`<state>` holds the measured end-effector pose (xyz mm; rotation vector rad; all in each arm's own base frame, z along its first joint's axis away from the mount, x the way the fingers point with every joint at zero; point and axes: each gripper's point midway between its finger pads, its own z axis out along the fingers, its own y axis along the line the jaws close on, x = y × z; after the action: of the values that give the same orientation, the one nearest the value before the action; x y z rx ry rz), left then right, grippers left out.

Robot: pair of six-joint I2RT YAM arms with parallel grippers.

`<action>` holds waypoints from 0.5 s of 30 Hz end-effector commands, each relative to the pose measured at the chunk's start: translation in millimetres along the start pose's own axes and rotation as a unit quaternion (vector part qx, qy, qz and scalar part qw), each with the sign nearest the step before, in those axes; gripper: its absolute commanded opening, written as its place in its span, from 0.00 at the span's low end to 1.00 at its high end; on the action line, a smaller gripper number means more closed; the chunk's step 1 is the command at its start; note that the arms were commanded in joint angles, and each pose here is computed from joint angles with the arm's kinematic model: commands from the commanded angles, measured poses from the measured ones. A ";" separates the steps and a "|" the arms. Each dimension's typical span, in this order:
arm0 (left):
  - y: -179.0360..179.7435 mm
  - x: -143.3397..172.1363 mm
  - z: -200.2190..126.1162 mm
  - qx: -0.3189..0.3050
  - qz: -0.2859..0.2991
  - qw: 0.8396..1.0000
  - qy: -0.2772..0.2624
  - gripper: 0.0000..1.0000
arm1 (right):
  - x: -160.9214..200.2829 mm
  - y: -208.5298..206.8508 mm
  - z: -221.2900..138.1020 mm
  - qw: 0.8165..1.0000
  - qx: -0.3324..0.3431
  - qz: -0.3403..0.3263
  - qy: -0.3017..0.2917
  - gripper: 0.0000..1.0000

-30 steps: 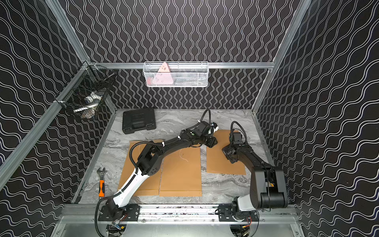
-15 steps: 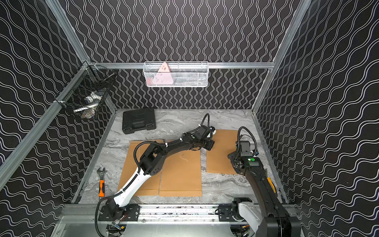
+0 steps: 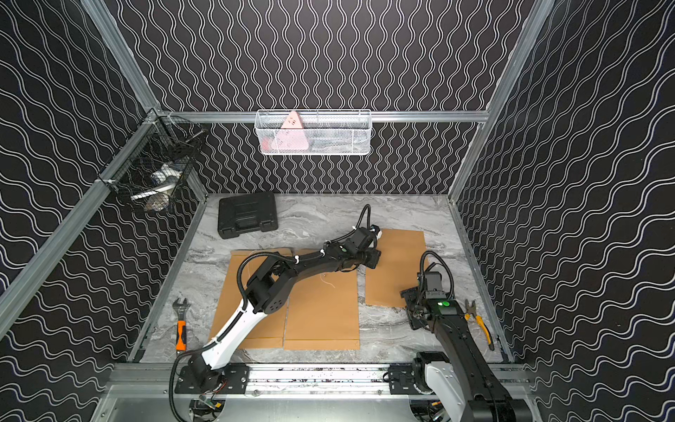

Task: Open the file bag
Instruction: Pick up the file bag from the center of the board.

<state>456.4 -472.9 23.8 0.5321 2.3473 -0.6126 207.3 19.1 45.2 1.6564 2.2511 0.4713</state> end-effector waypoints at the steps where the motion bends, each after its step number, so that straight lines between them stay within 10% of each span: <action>1: 22.4 32.9 -3.5 -0.054 -0.004 0.997 0.059 0.00 | 0.8 9.5 6.4 0.999 -0.022 0.028 0.005 0.74; 15: 24.7 53.4 1.8 -0.055 -0.012 0.995 0.081 0.00 | -15.2 12.3 23.0 0.996 -0.058 0.039 -0.047 0.73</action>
<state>456.0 -470.7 21.1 0.5121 2.3373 -0.5908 228.3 20.8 31.2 1.6731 2.1276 0.5686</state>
